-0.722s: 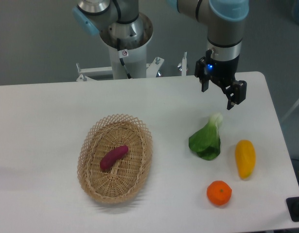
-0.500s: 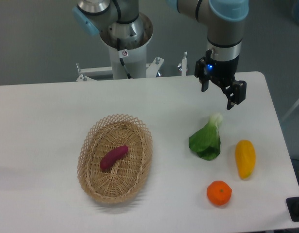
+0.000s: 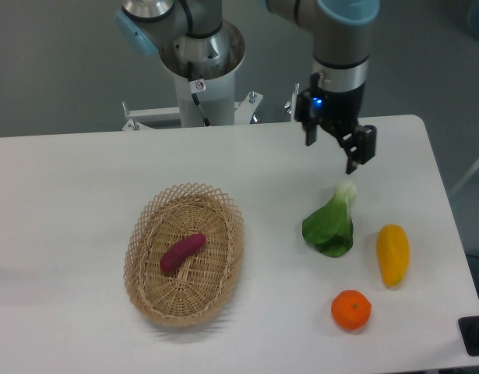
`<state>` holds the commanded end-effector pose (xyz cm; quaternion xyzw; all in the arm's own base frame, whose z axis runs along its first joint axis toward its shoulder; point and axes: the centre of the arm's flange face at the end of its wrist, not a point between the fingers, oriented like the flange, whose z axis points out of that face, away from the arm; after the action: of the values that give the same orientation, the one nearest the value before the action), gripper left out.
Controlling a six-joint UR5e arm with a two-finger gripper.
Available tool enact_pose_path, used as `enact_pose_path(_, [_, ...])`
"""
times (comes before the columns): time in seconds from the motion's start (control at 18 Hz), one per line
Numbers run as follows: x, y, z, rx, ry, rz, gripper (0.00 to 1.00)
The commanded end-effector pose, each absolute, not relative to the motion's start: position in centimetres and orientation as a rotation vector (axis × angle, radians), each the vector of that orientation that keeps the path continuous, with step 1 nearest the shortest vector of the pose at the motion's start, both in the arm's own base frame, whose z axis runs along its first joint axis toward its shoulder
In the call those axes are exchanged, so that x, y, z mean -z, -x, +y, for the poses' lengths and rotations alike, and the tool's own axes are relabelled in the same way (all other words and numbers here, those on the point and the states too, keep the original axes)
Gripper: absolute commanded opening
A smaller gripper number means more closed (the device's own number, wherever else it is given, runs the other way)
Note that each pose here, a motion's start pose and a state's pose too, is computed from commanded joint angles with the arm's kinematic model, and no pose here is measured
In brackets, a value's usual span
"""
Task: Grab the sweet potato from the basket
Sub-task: 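Move the open gripper over the wicker basket toward the purple sweet potato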
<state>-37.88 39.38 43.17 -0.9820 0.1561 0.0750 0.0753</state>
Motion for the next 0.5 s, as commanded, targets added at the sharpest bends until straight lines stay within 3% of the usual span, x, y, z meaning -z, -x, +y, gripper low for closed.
enact_pose_path(0.28, [-41.0,34.7,43.5,-0.144,2.972,0.186,1.0])
enact_pose_path(0.5, [-38.6,33.0,46.4,-0.155,2.93,0.197,1.0])
